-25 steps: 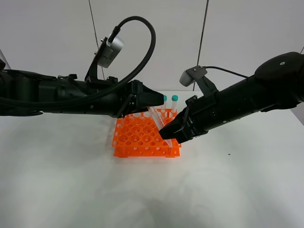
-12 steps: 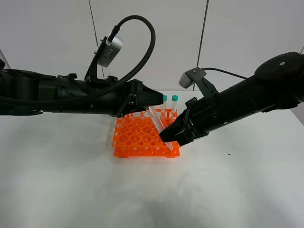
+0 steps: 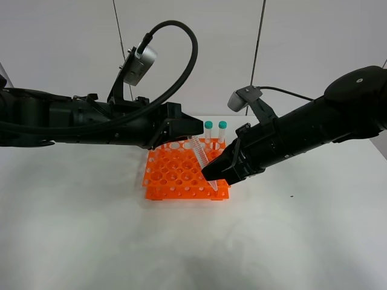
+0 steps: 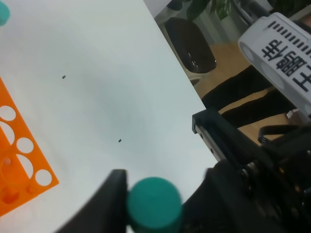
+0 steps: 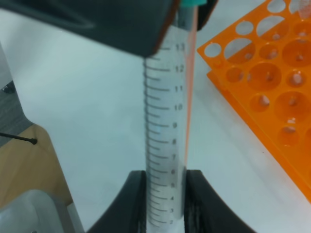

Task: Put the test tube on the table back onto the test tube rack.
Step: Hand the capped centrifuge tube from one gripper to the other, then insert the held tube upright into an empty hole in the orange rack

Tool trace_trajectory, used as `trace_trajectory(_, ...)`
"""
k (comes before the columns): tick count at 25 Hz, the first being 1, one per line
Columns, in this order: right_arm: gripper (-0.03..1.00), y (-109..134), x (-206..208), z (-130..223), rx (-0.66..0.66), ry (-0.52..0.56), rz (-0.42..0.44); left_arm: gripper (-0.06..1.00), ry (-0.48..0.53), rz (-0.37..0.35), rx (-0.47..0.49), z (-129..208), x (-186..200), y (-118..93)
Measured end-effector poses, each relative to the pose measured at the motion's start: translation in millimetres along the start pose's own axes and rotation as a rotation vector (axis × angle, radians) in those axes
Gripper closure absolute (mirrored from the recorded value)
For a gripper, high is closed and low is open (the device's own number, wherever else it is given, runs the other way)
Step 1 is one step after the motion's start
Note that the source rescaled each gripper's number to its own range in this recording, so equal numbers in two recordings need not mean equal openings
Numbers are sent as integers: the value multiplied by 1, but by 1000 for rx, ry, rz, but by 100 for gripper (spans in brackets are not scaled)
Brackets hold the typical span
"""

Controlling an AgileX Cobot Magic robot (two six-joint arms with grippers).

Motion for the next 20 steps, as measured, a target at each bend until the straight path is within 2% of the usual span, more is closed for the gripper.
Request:
trace_trajectory(1,96,0,0,0,0,1,-1,94,0,-1,0,0,0,0)
trace_trajectory(10,95,0,0,0,1,-2,2,94,0,-3,-2,0,0,0)
trace_trajectory(11,88,-1,0,-1,1,-5,5,94,0,-2,-2,0,0,0)
trace_trajectory(13,57,-2,0,-2,1,-12,14,94,1,6,-2,0,0,-1)
trace_trajectory(14,37,-3,0,-3,1,-16,20,94,1,7,-2,0,0,-1)
trace_trajectory(15,22,-4,0,-3,0,-21,26,94,1,7,-2,0,0,-1)
trace_trajectory(16,12,-4,0,-4,-7,-23,29,94,1,7,-2,0,0,-1)
trace_trajectory(18,4,-6,0,-5,-19,-26,38,94,1,7,-2,0,0,-1)
trace_trajectory(20,1,-4,2,-6,-30,-16,37,94,1,7,-2,0,0,-1)
Point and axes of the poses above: a point on each arm's last joint axis where the gripper is mounted, x pointing back along that axis away from the gripper, y along the wrist's bending axis when the last joint is at zero, z = x × y, the point moved 7 cm from there along -x, pointing out along that axis toward the gripper, and after that the axes turned 14 degrees about -x, right-handed, at the moved point
